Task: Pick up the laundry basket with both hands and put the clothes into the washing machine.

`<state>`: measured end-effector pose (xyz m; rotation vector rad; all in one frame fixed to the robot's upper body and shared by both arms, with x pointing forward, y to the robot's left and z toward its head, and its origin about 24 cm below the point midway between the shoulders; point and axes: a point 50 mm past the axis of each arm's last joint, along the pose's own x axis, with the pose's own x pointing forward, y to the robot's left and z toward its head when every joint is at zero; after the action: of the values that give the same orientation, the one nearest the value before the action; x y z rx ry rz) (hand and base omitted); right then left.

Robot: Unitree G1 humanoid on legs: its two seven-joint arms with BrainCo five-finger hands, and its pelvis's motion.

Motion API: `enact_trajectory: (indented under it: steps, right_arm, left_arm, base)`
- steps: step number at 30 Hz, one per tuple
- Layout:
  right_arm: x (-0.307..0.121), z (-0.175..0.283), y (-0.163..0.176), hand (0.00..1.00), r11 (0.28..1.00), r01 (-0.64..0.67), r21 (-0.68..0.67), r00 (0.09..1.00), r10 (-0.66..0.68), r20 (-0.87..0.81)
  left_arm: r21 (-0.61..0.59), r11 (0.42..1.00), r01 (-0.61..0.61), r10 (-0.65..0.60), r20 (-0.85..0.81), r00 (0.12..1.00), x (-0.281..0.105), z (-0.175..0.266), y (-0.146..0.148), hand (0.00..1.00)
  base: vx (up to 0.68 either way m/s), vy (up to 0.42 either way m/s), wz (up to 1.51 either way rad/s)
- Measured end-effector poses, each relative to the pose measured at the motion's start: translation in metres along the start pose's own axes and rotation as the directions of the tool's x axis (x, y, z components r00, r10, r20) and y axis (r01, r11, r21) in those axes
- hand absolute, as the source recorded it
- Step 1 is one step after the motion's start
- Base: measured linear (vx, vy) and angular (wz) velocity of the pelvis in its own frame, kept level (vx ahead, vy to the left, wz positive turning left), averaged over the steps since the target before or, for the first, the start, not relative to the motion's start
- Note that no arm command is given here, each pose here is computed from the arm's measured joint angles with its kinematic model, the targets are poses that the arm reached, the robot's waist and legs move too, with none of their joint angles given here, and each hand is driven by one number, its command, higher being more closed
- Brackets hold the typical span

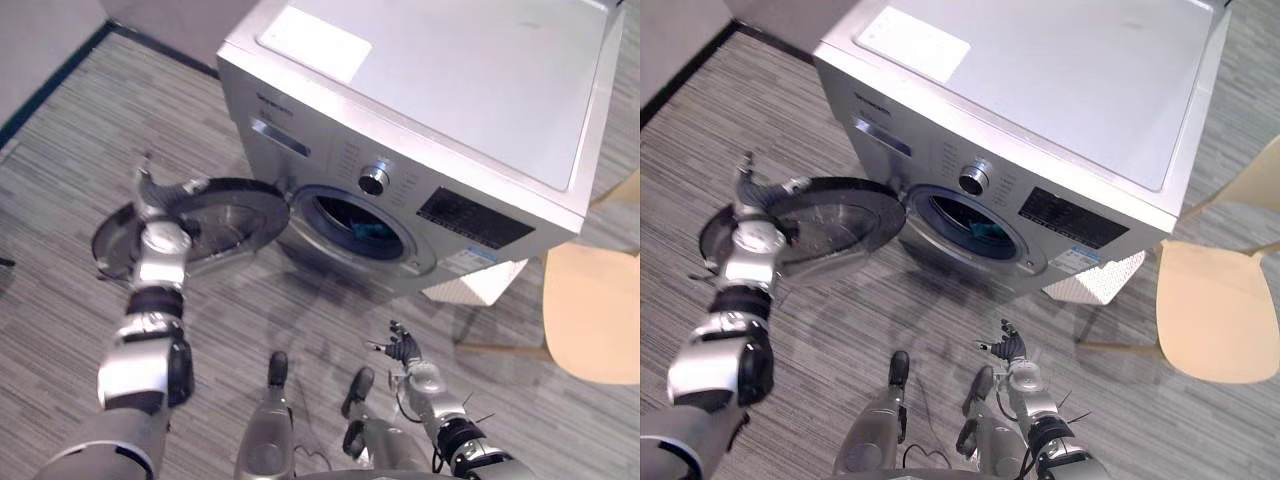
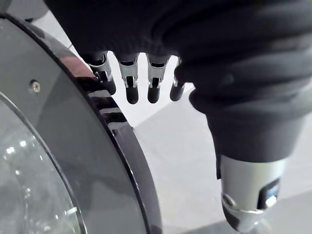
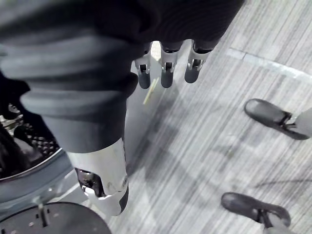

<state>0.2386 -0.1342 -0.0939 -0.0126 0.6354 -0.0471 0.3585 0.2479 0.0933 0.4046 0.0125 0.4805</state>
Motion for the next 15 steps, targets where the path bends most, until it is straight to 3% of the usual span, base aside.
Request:
enact_trajectory:
  steps: [3, 6, 8, 11, 15]
  right_arm:
    - [-0.003, -0.01, -0.003, 0.0, 1.0, 0.006, -0.001, 0.999, -0.006, -0.032]
    - [-0.012, -0.022, -0.008, 0.0, 1.0, 0.008, -0.006, 0.999, -0.008, -0.039]
    - [-0.032, -0.048, -0.043, 0.0, 0.998, 0.001, -0.057, 0.998, -0.004, -0.064]
    - [-0.045, -0.079, -0.078, 0.0, 0.992, 0.011, -0.127, 0.981, -0.035, -0.192]
    - [-0.041, -0.073, -0.071, 0.0, 0.984, -0.016, -0.176, 0.985, -0.015, -0.174]
  left_arm:
    - [-0.126, 0.983, 0.136, -0.14, -0.018, 0.99, -0.058, -0.032, -0.039, 0.0]
    - [-0.215, 0.943, 0.255, -0.265, -0.017, 0.964, -0.099, -0.045, -0.056, 0.0]
    - [-0.325, 0.869, 0.374, -0.4, -0.014, 0.917, -0.133, -0.053, -0.067, 0.0]
    - [-0.371, 0.768, 0.522, -0.568, -0.018, 0.822, -0.157, -0.059, -0.085, 0.0]
    - [-0.412, 0.689, 0.597, -0.665, -0.03, 0.746, -0.165, -0.057, -0.105, 0.0]
  base:
    - [0.09, 0.091, 0.3]
    - [0.1, 0.063, 0.24]
    - [0.08, 0.056, 0.14]
    - [0.0, 0.042, 0.0]
    - [-0.08, -0.007, -0.53]
